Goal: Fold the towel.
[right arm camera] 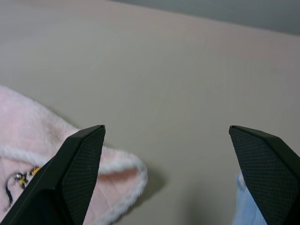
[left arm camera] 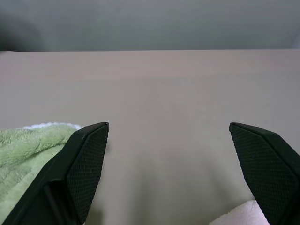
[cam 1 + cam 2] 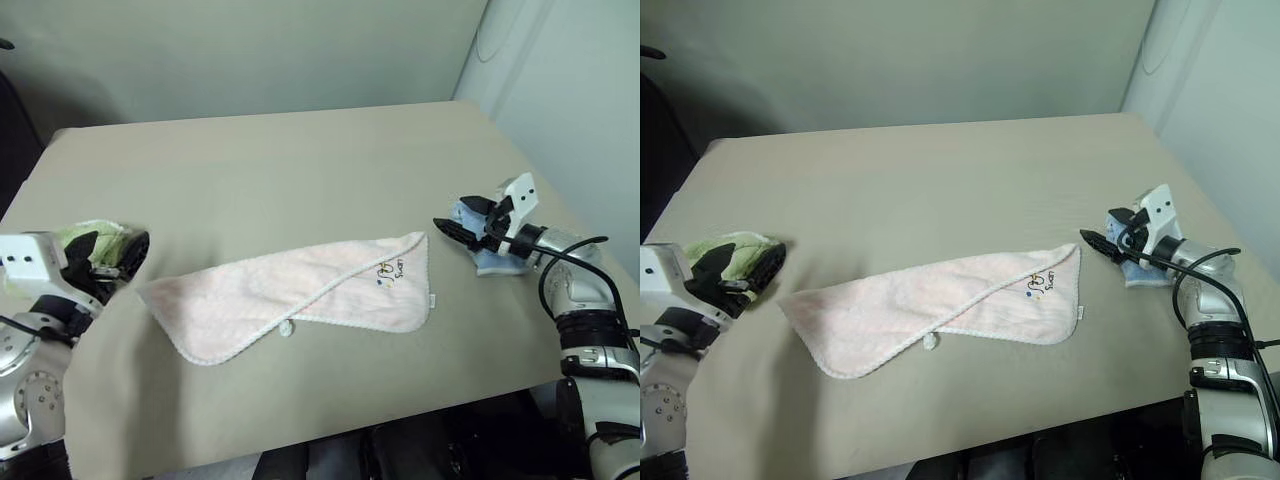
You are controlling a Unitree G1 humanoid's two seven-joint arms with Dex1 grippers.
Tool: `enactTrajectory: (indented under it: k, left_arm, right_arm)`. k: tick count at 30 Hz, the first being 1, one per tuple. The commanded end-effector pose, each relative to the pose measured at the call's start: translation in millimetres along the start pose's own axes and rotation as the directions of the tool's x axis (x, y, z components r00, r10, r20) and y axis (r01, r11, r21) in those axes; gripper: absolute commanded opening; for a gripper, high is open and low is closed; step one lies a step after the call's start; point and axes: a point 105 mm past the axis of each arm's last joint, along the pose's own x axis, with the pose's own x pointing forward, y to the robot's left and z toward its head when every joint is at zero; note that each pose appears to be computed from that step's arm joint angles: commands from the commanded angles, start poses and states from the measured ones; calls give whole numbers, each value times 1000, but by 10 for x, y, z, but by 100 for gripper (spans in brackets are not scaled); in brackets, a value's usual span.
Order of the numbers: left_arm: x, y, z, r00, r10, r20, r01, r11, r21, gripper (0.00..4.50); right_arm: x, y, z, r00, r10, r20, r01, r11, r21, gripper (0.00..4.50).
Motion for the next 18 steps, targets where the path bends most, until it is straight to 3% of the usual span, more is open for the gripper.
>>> enactTrajectory:
  k: [1, 11, 18]
  left_arm:
    - [-9, -44, 132, 998, -10, 58, 10, 1000, 16, 447]
    - [1, -153, 14, 999, -28, 34, 28, 1000, -8, 447]
    - [61, -199, 27, 998, -47, 41, 47, 999, -4, 447]
  right_arm:
    - [-18, -33, 133, 1000, 10, 25, -8, 998, -56, 450]
    - [56, 74, 63, 995, 97, -32, -99, 992, -77, 450]
    - [229, 107, -52, 971, 181, -156, -205, 968, -148, 450]
